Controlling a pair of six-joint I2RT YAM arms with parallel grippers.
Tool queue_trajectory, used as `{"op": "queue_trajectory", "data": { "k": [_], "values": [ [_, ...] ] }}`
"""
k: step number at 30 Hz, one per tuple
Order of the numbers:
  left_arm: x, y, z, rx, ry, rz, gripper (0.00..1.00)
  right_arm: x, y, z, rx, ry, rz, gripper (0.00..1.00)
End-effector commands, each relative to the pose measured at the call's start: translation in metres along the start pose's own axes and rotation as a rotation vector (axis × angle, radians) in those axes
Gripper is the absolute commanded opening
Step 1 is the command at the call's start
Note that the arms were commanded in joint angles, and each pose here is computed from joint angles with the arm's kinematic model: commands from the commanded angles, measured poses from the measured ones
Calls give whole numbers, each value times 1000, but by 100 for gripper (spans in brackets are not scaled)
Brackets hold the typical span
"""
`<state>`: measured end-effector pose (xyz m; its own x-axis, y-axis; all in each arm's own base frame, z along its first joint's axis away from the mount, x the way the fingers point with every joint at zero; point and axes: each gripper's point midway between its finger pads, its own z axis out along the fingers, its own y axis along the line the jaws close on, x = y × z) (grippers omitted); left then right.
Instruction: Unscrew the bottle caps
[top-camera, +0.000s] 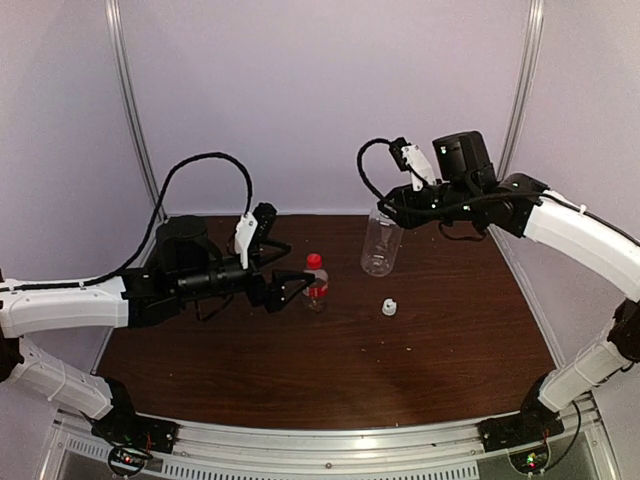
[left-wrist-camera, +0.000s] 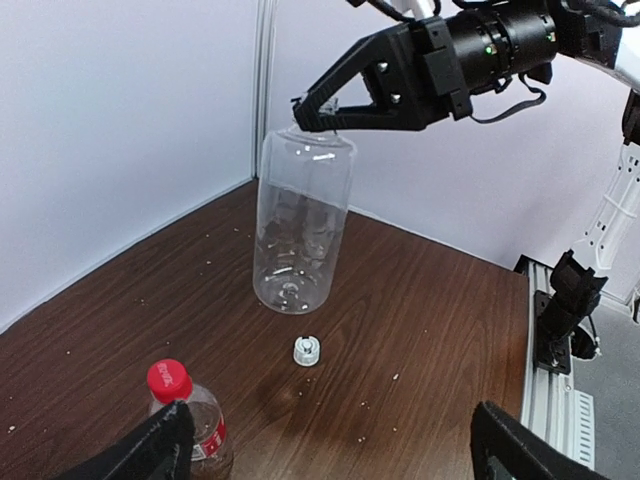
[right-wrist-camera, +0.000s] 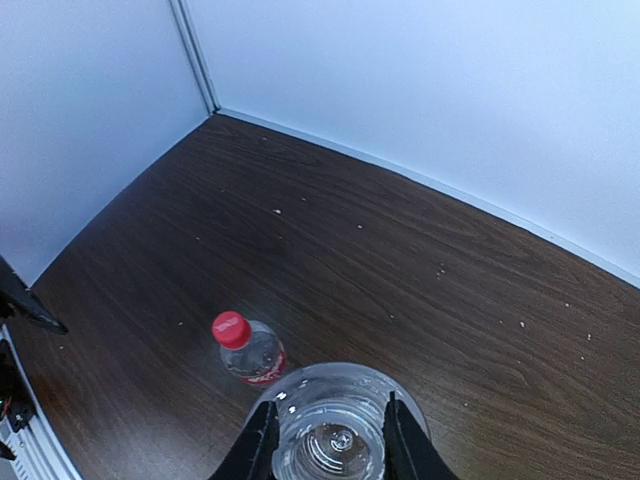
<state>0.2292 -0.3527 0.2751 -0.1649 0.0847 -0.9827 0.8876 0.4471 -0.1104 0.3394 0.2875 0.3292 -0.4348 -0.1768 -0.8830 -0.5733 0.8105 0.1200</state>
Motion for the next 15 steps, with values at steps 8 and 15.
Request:
{"op": "queue_trajectory", "data": {
  "k": [8, 15],
  "values": [
    [-8, 12, -3, -68, -7, 5, 98, 30, -51, 83, 105, 44, 34, 0],
    [-6, 21, -5, -126, 6, 10, 98, 57, -49, 121, 69, 104, 56, 0]
  ]
}}
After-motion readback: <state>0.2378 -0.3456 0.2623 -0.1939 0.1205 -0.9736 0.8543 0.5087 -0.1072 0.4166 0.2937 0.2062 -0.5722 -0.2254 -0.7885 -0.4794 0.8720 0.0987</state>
